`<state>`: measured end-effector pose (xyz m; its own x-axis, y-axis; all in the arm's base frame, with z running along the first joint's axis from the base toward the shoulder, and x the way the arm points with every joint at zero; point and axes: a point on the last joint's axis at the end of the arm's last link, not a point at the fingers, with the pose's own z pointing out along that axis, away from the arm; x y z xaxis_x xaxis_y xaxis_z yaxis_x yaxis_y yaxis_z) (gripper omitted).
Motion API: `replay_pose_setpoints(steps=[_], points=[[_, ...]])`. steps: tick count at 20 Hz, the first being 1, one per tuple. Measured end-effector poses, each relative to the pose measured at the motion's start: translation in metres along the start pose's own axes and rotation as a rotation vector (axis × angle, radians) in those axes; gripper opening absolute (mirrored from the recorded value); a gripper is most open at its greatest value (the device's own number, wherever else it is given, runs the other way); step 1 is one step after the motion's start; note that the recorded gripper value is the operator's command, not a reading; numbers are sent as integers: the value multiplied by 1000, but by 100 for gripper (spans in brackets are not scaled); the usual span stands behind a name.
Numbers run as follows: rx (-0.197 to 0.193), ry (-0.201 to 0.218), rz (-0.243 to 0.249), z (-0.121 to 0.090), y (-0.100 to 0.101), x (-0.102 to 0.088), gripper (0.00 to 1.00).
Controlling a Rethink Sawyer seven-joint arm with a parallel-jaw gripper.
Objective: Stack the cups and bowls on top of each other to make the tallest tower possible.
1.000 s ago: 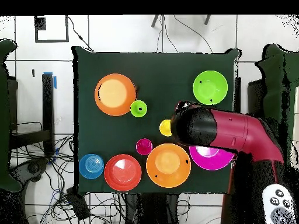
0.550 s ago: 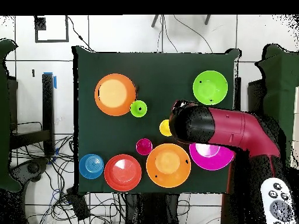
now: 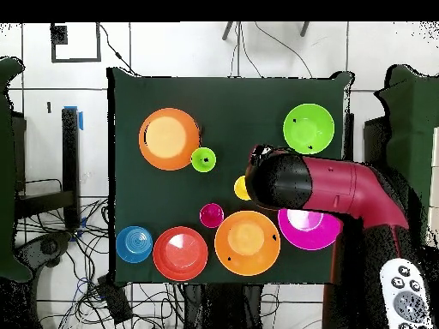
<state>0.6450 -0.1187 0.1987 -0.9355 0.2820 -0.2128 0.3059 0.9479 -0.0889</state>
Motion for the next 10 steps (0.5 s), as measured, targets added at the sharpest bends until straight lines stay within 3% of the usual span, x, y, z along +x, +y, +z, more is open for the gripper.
replay_pose_setpoints(steps=[5,10], points=[[-3,-16,-2,2,1,-2,100],[-12,-7,-3,15,3,2,100]])
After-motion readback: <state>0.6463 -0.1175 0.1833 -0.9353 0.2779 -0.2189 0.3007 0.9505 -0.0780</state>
